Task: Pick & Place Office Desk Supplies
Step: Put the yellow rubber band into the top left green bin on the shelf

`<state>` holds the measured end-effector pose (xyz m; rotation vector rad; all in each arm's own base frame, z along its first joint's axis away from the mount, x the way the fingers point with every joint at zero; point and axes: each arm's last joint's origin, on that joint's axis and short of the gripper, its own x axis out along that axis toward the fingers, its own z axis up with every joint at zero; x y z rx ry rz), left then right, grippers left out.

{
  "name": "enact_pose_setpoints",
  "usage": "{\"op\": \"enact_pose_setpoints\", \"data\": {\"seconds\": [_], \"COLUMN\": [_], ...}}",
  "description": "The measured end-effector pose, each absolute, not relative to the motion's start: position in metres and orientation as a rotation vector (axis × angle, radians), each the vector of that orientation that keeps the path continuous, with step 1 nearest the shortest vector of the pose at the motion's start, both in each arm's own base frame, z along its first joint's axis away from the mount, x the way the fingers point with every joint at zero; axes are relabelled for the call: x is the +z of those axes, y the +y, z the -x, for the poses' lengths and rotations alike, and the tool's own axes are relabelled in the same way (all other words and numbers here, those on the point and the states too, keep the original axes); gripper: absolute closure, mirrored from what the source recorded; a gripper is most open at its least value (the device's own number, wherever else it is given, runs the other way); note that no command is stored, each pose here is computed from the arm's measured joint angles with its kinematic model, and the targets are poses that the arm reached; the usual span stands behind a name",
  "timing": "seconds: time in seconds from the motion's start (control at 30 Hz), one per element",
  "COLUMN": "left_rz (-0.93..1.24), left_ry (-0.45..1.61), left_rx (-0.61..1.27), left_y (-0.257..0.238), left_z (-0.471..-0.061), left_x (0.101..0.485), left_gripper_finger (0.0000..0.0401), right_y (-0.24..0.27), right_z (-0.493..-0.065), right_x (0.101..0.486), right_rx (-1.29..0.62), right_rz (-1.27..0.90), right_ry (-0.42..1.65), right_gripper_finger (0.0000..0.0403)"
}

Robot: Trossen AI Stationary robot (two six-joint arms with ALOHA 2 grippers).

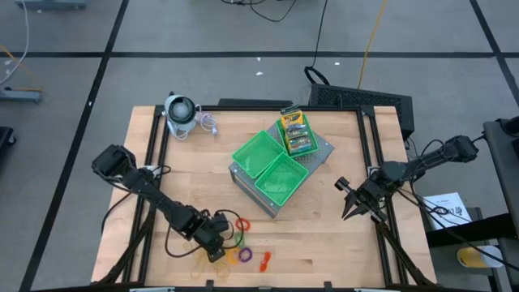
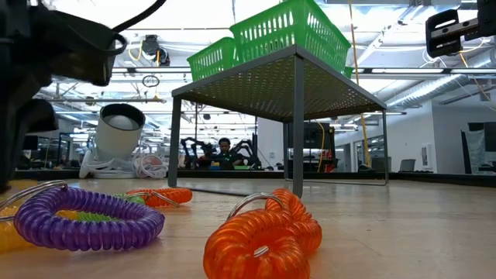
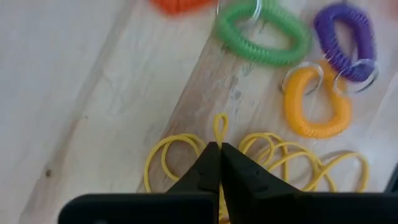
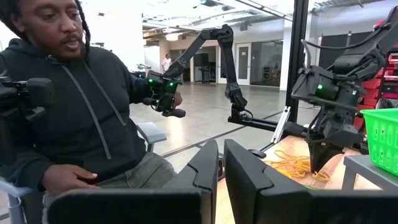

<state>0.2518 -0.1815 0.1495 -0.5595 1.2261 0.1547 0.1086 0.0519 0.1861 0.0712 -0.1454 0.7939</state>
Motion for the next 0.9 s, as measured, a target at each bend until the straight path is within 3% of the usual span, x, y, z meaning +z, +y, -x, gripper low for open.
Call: {"op": "enact_pose_setpoints", "data": {"seconds": [0.9], "left_rz": [0.312], "left_ry": [0.41], "left_rx": [0.254], "left_y": [-0.127], "left_z": [-0.215], "left_x": [0.296], "left_gripper_finger": [0.039], "right_y": [0.052], "right_z": [-0.109], "right_x": [0.186], "right_rx": [0.794], "right_rz": [-0.071], "right_ry": [-0.146], "right_gripper_finger": [0.0387]}}
